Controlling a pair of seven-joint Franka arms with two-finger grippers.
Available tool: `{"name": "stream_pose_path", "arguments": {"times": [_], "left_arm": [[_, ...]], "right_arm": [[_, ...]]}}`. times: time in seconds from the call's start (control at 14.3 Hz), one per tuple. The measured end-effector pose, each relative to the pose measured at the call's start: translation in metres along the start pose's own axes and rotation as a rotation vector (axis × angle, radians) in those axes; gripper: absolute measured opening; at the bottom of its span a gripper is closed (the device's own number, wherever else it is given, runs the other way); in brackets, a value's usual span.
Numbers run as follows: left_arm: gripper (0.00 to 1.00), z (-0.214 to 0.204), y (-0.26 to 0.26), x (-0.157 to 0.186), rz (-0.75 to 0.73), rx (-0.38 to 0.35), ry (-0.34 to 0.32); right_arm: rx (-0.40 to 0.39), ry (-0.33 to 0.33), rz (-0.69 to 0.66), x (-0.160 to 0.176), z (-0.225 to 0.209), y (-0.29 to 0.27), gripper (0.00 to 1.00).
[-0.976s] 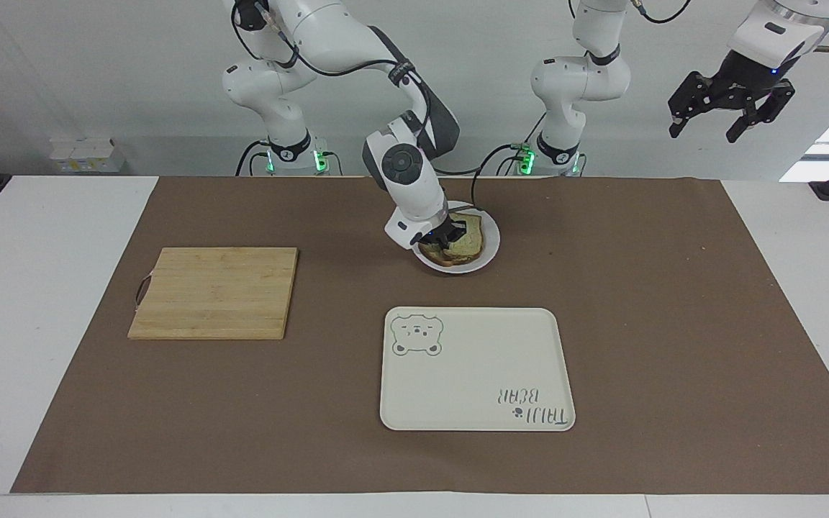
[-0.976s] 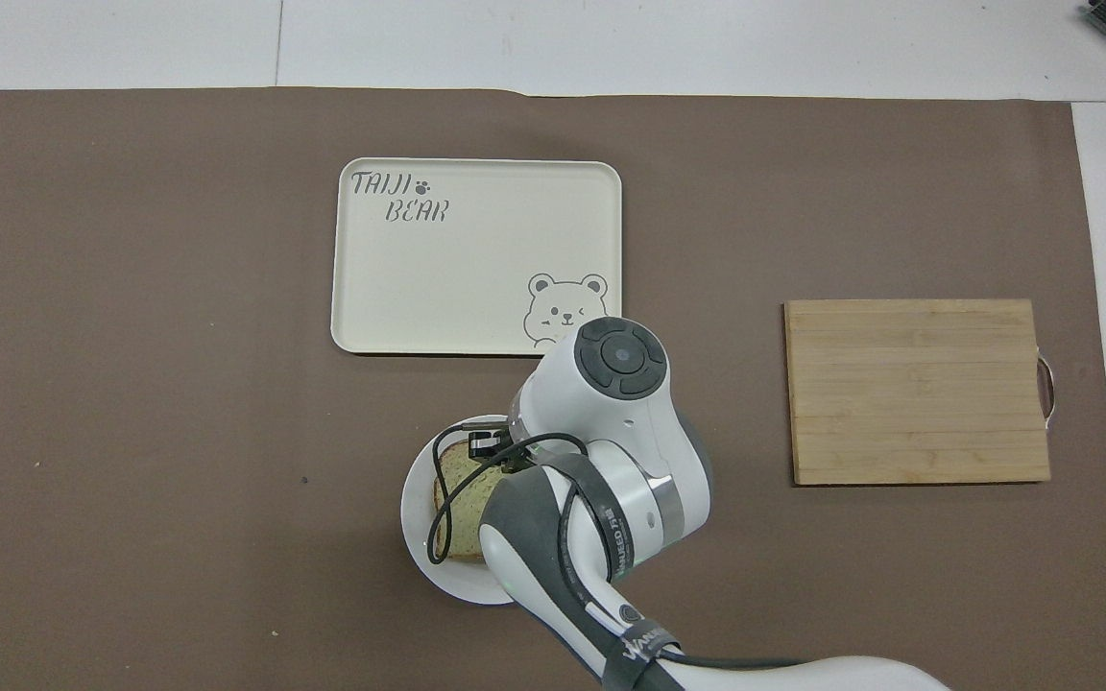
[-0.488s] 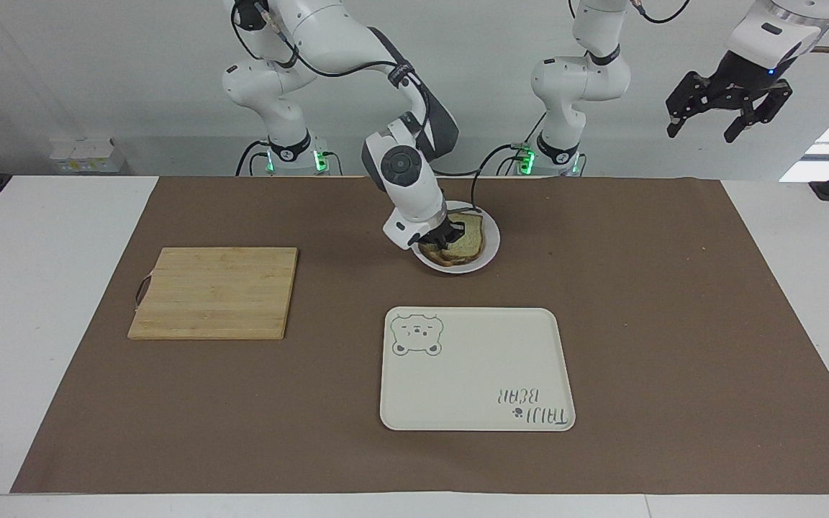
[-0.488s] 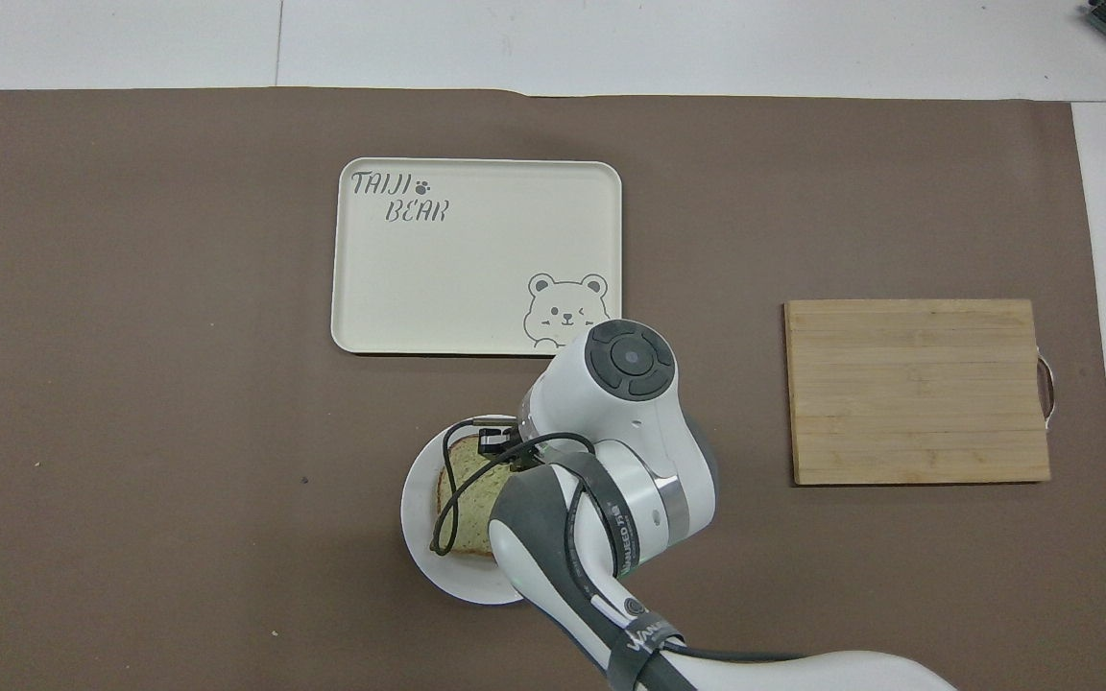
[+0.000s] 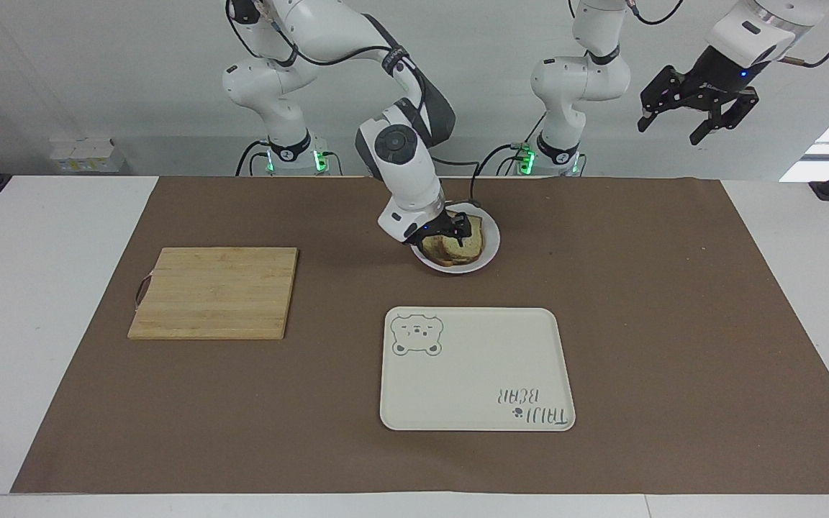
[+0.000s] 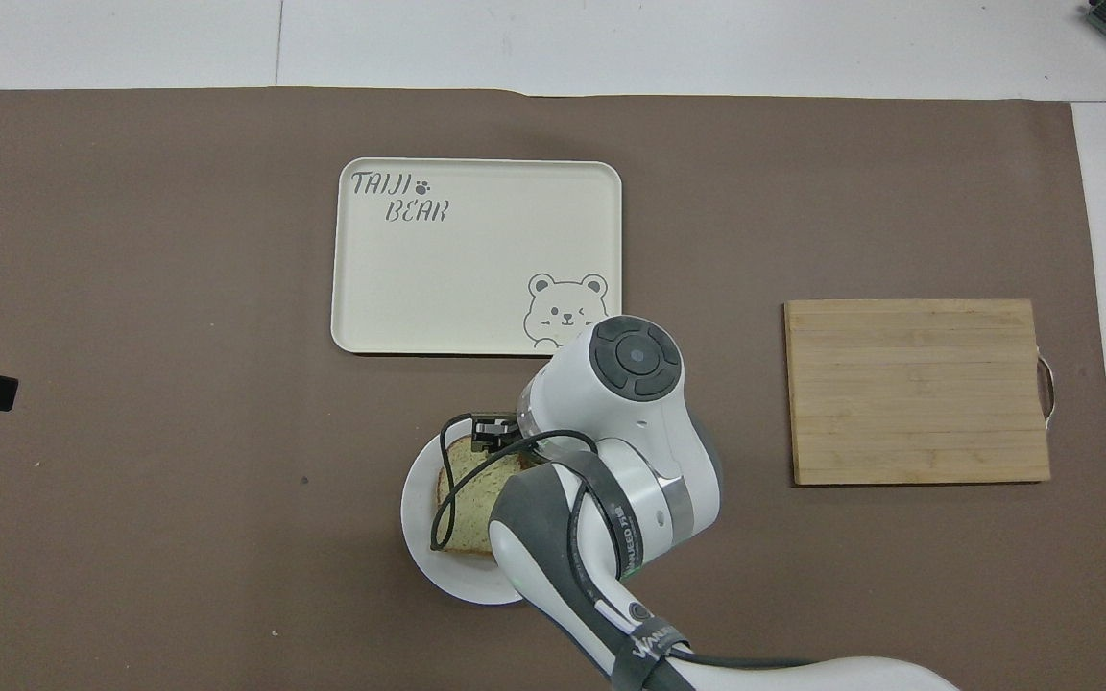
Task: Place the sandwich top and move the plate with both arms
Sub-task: 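Withdraw the right gripper while the left gripper reaches the plate rim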
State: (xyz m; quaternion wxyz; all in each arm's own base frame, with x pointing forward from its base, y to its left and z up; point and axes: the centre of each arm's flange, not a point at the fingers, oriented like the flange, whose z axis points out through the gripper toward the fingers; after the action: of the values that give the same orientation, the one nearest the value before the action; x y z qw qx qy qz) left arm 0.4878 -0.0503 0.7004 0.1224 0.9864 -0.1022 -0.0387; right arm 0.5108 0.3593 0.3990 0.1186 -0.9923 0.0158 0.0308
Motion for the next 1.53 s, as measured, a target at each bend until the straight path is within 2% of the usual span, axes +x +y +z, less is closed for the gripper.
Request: {"name": "stream_pose_path", "arguments": {"times": [0.14, 0.35, 0.7, 0.91, 0.98, 1.18, 1.39, 1.53], "left_arm": [[1.00, 0.029, -0.001, -0.003, -0.011, -0.089, 0.018], [1.00, 0.105, -0.009, -0.009, -0.056, -0.256, 0.032], [1.00, 0.238, -0.042, -0.027, -0.025, -0.506, 0.033], [1.00, 0.297, -0.049, -0.045, -0.022, -0.676, 0.081], [1.00, 0.318, -0.053, -0.054, -0.020, -0.710, 0.100], [1.00, 0.364, -0.059, -0.078, -0.030, -0.773, 0.149], [0.99, 0.391, -0.053, -0.087, -0.022, -0.766, 0.203], [0.96, 0.407, -0.040, -0.087, -0.017, -0.750, 0.205]], "right_arm": [[-0.036, 0.078, -0.010, 0.014, -0.034, 0.021, 1.00], [-0.085, 0.161, -0.014, 0.033, -0.073, 0.053, 1.00], [-0.136, 0.167, 0.002, 0.049, -0.116, 0.095, 1.00], [-0.140, 0.200, 0.022, 0.056, -0.151, 0.124, 1.00], [-0.139, 0.211, 0.030, 0.056, -0.163, 0.134, 1.00], [-0.145, 0.230, 0.025, 0.053, -0.202, 0.165, 1.00], [-0.158, 0.214, 0.019, 0.048, -0.242, 0.187, 1.00], [-0.163, 0.201, 0.032, 0.045, -0.261, 0.195, 1.00]]}}
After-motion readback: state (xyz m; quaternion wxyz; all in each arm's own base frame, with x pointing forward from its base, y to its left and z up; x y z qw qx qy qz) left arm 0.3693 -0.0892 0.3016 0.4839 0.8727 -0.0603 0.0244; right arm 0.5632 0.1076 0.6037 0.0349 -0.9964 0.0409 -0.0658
